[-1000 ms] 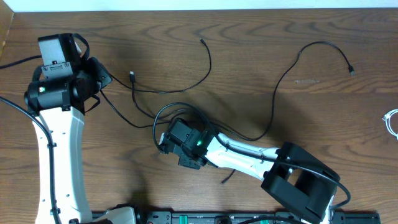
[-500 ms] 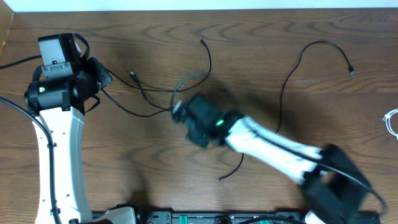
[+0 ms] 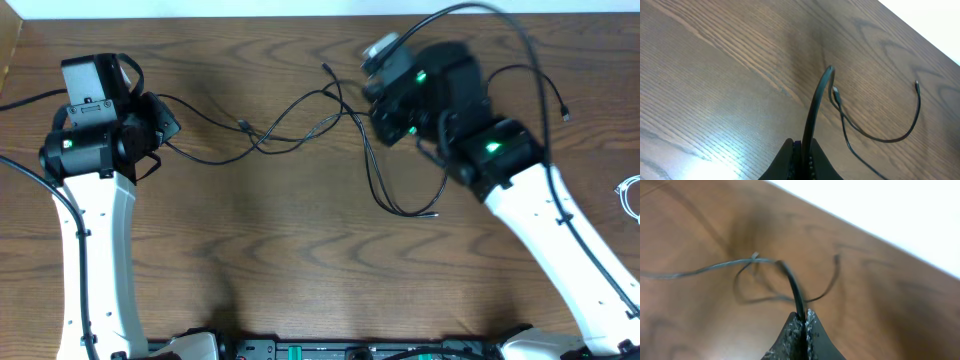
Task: Untangle cables
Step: 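Drag the black cable loop to the upper right with the right gripper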
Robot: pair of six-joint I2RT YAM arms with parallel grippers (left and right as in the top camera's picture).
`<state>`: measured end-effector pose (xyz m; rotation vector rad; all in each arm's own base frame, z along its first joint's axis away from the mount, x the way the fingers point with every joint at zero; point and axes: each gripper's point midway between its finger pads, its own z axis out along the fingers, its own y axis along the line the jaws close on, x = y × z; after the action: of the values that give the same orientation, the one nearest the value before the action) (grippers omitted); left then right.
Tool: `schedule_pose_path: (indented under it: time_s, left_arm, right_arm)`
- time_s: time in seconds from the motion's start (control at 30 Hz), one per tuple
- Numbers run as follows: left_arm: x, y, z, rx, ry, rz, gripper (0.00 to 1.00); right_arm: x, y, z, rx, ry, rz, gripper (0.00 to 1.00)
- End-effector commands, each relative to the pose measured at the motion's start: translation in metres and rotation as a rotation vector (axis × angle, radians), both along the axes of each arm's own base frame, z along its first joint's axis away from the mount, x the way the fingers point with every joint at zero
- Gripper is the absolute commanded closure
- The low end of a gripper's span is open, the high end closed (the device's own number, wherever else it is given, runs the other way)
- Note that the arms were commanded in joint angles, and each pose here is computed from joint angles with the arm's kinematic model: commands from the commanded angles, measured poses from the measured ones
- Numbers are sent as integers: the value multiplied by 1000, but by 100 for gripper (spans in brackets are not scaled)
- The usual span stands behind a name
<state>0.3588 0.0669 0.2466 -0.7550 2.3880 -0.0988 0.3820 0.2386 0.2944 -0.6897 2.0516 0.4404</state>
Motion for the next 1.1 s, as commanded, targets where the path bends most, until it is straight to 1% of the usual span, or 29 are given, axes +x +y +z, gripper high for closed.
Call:
schedule_pose_path:
  time_s: [0.0, 0.27, 0.47, 0.8, 1.07]
  left_arm:
    - [-1, 4, -7, 12, 22, 5, 93]
    - [-1, 4, -7, 12, 22, 5, 92]
    - [-1, 4, -7, 12, 22, 5, 92]
    - [-1, 4, -7, 12, 22, 5, 93]
    - [-2, 4, -8, 10, 27, 5, 92]
  right_arm:
    - [20, -27, 46, 43, -101, -101, 99]
    - [47, -64, 121, 129, -294, -208, 99]
    - [59, -96, 169, 148, -445, -351, 99]
    - [66, -163, 228, 164, -646, -661, 99]
    - [64, -218, 255, 171, -738, -807, 99]
